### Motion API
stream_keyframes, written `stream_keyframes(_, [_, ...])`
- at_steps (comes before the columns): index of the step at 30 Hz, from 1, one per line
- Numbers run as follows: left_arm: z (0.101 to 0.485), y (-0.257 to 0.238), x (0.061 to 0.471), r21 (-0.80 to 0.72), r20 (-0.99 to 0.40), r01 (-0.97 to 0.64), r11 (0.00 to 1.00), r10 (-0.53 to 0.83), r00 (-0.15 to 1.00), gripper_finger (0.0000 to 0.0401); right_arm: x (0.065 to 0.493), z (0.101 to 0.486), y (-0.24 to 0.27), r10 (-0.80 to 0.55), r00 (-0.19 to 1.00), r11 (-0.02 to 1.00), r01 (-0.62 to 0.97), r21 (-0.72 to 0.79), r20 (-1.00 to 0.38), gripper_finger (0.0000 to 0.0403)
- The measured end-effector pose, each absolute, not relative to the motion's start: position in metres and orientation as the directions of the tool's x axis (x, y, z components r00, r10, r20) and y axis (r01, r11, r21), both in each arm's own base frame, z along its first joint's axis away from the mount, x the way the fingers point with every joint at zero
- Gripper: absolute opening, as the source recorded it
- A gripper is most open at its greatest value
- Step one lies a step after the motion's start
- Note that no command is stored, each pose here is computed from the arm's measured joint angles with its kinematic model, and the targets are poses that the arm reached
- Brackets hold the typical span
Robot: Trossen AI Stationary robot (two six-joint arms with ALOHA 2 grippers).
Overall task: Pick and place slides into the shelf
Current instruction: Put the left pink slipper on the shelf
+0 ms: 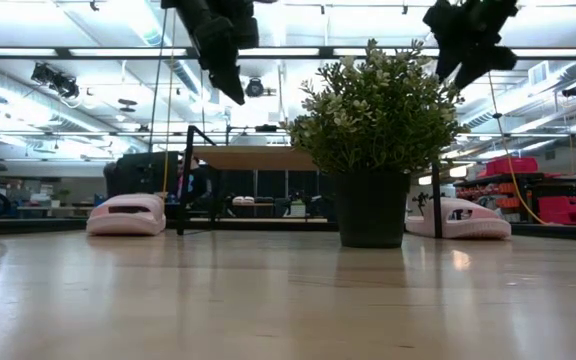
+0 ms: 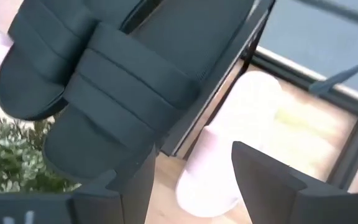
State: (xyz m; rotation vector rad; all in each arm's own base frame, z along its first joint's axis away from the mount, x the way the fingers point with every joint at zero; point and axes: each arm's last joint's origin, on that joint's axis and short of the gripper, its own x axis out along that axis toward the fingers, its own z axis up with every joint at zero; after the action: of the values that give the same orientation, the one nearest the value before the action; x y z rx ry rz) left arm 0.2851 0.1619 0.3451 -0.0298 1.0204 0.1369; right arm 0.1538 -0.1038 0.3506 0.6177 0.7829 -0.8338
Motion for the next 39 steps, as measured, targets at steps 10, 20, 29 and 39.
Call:
stream_keyframes(10, [0.342, 0.158, 0.279, -0.026, -0.889, -0.189, 0.982, 0.064, 0.454, 0.0149, 0.149, 0.334, -0.111, -0.328, 0.433, 0.477, 0.843, 0.248, -0.84, 0.0219])
stream_keyframes(20, [0.334, 0.143, 0.258, -0.14, -0.972, -0.347, 0.927, -0.063, 0.225, 0.0137, 0.155, 0.334, -0.106, -0.29, 0.477, 0.566, 0.784, 0.253, -0.83, 0.0219])
stream_keyframes(29, [0.342, 0.132, 0.246, -0.124, -0.984, -0.483, 0.867, -0.043, 0.175, 0.013, 0.162, 0.338, -0.105, -0.253, 0.569, 0.682, 0.678, 0.273, -0.782, 0.0219])
stream_keyframes(39, [0.351, 0.151, 0.226, -0.019, -0.984, -0.574, 0.819, 0.087, 0.156, 0.0124, 0.163, 0.339, -0.106, -0.213, 0.603, 0.771, 0.587, 0.247, -0.768, 0.0219])
